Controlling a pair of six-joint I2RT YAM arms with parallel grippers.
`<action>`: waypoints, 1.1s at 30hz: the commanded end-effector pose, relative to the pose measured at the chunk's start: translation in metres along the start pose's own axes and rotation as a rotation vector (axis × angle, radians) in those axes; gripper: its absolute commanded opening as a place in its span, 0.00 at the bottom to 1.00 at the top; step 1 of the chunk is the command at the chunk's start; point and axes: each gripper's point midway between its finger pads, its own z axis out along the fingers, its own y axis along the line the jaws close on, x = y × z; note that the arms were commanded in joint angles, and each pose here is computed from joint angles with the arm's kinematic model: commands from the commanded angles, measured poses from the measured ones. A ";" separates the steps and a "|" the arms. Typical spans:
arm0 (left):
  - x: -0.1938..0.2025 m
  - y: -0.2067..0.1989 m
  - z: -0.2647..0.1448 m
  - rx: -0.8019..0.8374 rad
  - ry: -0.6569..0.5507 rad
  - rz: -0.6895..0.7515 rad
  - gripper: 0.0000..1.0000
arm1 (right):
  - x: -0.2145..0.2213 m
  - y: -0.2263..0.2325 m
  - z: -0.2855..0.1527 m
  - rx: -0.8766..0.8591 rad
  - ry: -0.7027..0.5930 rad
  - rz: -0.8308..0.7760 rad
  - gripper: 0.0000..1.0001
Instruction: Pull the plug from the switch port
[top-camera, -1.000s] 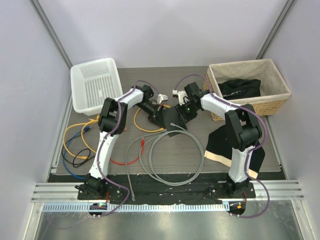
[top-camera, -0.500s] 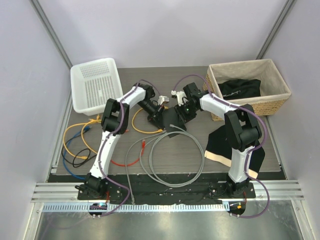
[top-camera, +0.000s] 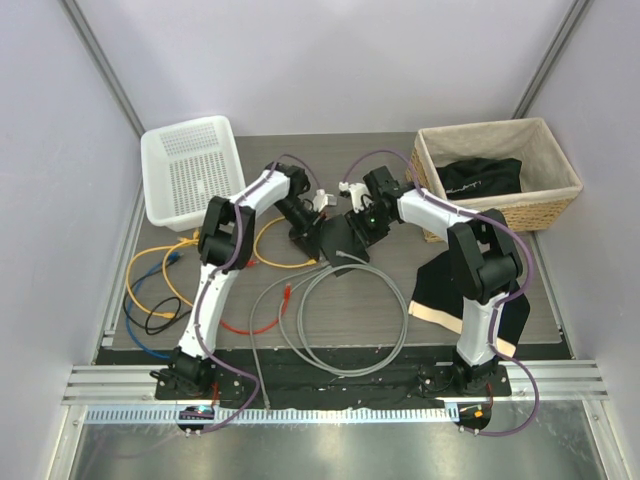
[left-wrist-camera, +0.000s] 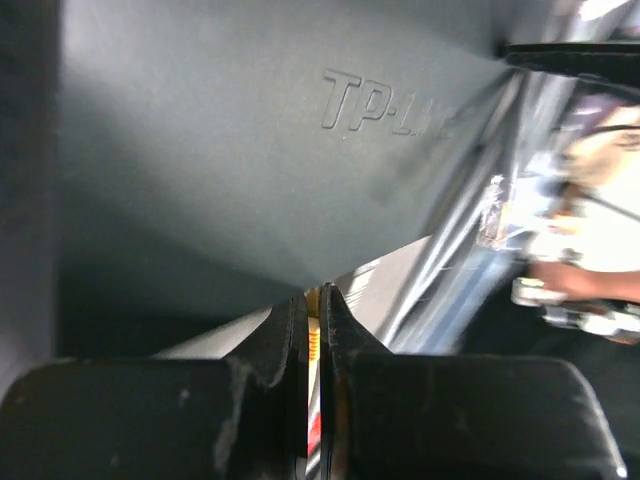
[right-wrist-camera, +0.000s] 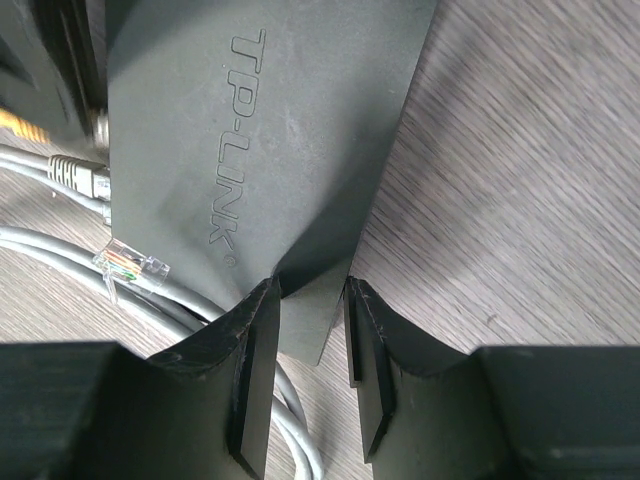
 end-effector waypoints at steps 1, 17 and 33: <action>-0.026 0.003 -0.076 -0.281 -0.107 0.223 0.00 | 0.022 0.003 0.026 -0.003 0.074 -0.041 0.38; 0.147 -0.003 -0.176 -0.370 0.147 0.184 0.00 | 0.012 -0.001 0.031 0.002 0.059 -0.060 0.38; 0.185 0.018 -0.210 -0.412 0.060 0.119 0.48 | 0.014 -0.003 0.027 0.019 0.051 -0.078 0.38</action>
